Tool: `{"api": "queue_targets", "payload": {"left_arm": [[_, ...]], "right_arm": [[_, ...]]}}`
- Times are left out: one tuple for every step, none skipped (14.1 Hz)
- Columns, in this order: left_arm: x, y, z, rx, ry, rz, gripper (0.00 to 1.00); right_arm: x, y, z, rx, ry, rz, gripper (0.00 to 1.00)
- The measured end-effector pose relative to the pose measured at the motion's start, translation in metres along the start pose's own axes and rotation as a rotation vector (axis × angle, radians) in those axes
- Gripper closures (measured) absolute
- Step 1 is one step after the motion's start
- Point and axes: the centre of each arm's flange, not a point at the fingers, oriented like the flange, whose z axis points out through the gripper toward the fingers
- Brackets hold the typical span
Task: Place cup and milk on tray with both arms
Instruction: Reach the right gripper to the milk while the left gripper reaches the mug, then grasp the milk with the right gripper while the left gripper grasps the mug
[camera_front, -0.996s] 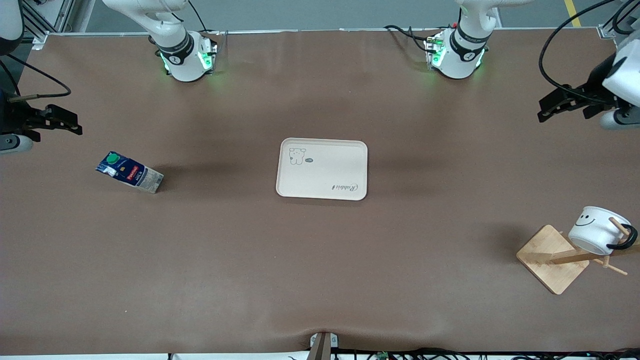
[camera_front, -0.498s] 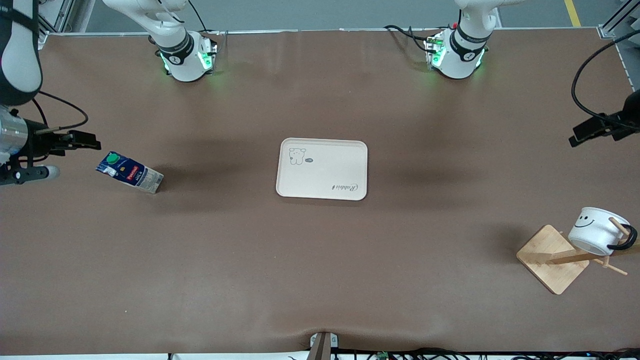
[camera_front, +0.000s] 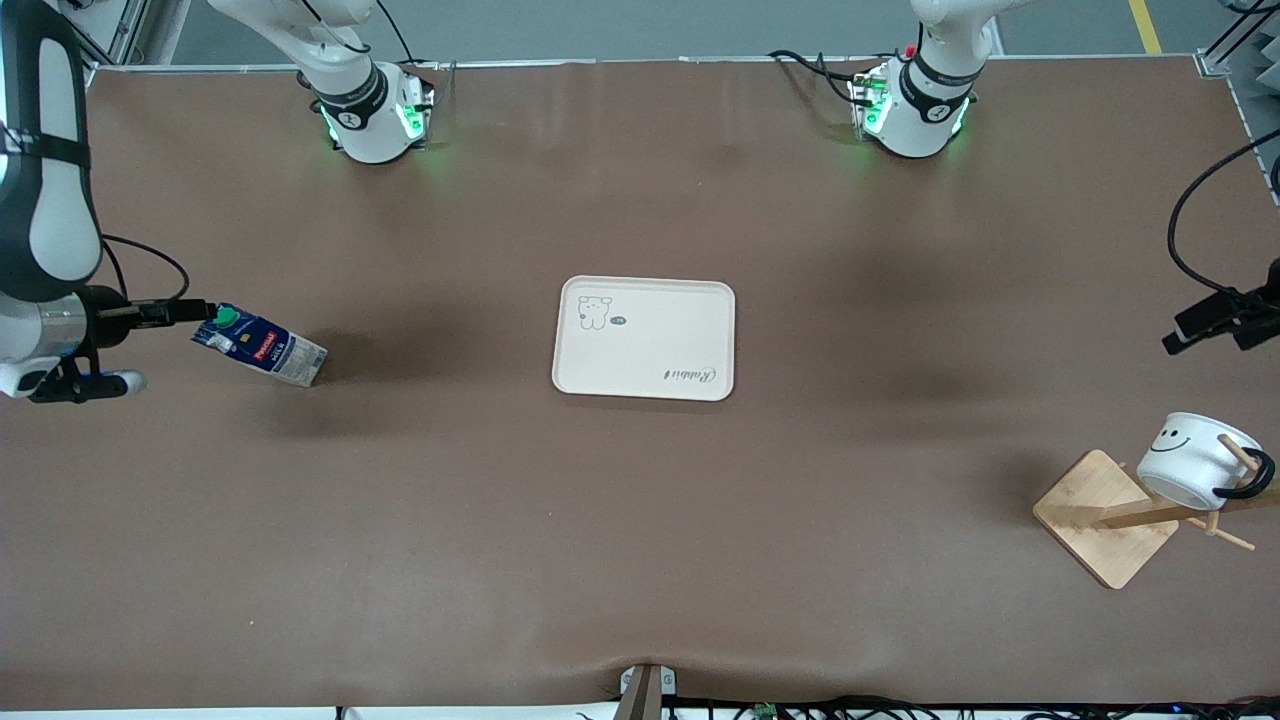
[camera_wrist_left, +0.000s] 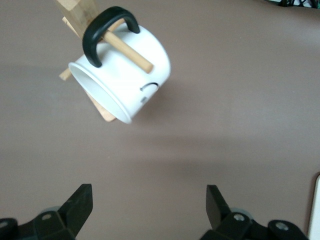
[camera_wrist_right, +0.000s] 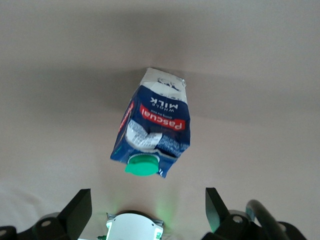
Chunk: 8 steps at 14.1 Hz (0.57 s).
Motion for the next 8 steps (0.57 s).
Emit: {"api": "queue_targets", "payload": {"left_arm": [[0.003,-0.013,0.014,-0.013,0.010,0.016,0.00],[0.006,-0.021,0.025,-0.020,0.021,0.031,0.00],[0.010,-0.023,0.035,-0.027,0.031,0.044,0.00],[0.013,-0.024,0.043,-0.035,0.041,0.051,0.00],[0.016,-0.022,0.050,-0.042,0.049,0.057,0.00],[0.018,-0.020,0.054,-0.044,0.058,0.060,0.00],[0.021,-0.017,0.057,-0.042,0.071,0.065,0.00],[0.024,-0.014,0.059,-0.040,0.078,0.070,0.00]], "right_arm": [[0.002,0.002,0.002,-0.002,0.002,-0.002,0.00],[0.004,0.005,0.003,-0.002,0.004,-0.015,0.00],[0.006,0.012,0.004,0.002,0.004,-0.032,0.00],[0.007,0.022,0.008,0.018,0.000,-0.034,0.00],[0.007,0.033,0.015,0.060,-0.005,-0.027,0.00],[0.006,0.041,0.023,0.117,-0.015,-0.020,0.00],[0.006,0.045,0.030,0.159,-0.026,-0.016,0.00],[0.006,0.044,0.035,0.179,-0.037,-0.012,0.00]]}}
